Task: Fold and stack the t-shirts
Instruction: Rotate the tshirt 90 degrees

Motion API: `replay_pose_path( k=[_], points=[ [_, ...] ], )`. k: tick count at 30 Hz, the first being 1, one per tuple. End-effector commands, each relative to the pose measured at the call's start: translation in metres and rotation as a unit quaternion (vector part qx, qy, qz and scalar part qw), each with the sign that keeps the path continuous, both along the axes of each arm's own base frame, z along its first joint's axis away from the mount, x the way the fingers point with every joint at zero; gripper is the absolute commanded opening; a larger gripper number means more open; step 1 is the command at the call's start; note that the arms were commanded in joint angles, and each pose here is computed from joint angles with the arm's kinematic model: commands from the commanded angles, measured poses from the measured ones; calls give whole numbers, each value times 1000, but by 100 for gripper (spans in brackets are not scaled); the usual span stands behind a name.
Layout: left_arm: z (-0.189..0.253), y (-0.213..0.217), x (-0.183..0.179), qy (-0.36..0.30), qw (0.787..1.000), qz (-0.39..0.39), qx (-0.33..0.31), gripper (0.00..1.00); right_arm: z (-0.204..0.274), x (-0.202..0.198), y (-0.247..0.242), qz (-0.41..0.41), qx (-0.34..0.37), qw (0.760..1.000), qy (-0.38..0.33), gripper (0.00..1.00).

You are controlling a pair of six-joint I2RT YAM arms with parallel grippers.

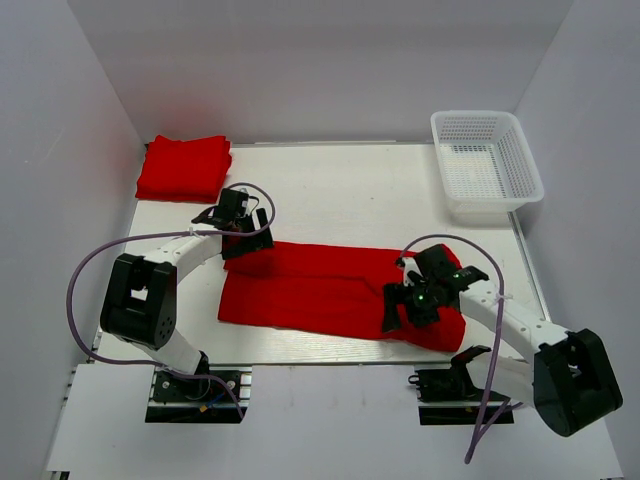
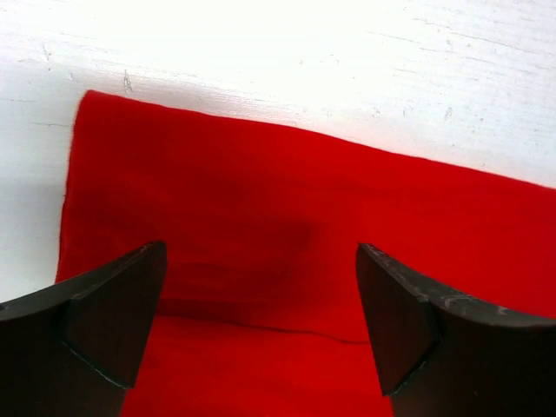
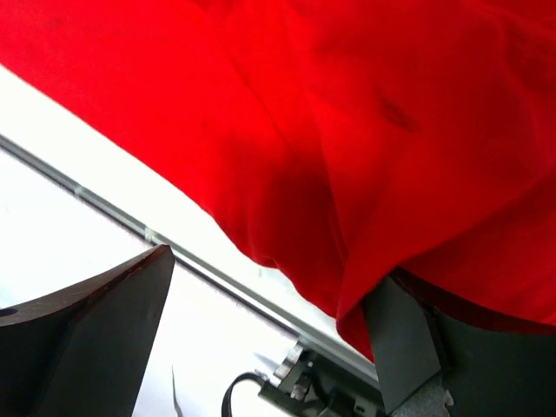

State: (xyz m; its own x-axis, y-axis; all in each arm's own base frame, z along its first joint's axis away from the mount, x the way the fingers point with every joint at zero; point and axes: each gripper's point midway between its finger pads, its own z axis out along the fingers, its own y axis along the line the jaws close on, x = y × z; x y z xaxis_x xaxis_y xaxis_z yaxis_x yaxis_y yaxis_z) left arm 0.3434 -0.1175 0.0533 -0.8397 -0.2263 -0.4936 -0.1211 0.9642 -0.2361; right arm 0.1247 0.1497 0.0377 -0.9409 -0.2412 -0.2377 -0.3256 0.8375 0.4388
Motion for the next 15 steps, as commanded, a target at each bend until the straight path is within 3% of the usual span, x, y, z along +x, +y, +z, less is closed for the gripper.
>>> replay_pose_path(
  k=[1,7,12,15],
  points=[
    [9,0,7,-13,1000,-1,8,100,11,-14,3,22,2,1000,13,90],
    [2,-1,4,-3,1000,-3,7,100,16,9,1,7,-40,998,-53,90],
    [5,-1,4,-7,1000,-3,6,100,26,23,27,25,7,996,-87,90],
    [4,2,2,-4,1000,-4,15,100,18,11,36,73,13,995,-62,90]
  ],
)
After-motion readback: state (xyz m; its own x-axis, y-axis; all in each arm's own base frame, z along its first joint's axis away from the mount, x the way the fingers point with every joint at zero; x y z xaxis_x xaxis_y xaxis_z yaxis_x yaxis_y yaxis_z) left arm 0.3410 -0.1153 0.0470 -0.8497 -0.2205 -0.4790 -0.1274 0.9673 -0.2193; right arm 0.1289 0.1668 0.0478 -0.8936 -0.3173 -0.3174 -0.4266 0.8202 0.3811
